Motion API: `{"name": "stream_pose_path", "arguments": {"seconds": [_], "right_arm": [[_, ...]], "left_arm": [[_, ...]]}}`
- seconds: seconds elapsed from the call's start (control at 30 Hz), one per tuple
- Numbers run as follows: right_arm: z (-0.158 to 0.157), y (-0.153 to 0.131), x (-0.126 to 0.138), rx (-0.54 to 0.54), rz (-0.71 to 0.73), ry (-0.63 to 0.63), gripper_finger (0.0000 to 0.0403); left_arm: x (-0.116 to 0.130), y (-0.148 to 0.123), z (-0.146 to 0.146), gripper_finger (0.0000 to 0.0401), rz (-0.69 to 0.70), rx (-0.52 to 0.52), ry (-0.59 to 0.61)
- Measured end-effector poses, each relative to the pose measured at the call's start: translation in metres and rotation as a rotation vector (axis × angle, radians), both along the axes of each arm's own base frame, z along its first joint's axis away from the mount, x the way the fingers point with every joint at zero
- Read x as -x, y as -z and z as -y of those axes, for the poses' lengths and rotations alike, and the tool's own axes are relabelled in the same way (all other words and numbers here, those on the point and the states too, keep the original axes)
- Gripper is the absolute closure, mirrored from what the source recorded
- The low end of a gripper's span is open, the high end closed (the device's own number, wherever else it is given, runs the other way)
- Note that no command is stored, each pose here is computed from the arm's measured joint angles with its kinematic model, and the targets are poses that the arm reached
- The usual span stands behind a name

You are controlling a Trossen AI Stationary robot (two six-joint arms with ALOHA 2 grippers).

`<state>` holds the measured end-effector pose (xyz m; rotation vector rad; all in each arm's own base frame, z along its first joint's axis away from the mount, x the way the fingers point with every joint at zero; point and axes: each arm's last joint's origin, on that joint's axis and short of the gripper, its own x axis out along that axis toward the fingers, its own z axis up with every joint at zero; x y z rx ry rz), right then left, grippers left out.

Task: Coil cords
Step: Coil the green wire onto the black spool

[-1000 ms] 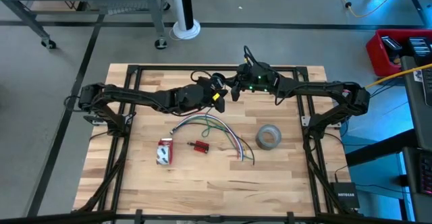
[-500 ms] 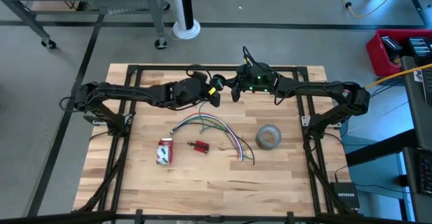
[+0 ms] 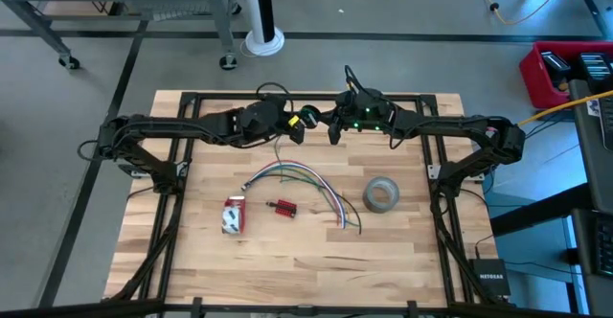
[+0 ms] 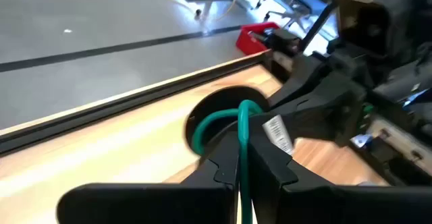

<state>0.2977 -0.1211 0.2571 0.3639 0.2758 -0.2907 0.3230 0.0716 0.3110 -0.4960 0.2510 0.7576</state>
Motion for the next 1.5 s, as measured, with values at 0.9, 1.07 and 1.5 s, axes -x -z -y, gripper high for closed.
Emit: {"name": "stream_pose_path", "arguments": {"seconds": [0.9,1.07,1.5], "right_arm": [[0.0,-0.008,-0.003,0.023,0.084,-0.037,0.0401],[0.0,-0.009,-0.003,0.028,0.097,-0.04,0.0401],[0.0,-0.011,-0.003,0.034,0.113,-0.031,0.0401]], "left_arm": [[0.014,0.015,0.005,0.0388,-0.237,0.044,0.068],[0.015,0.017,0.005,0.0387,-0.268,0.053,0.088],[0.016,0.019,0.007,0.0297,-0.308,0.045,0.132]]}}
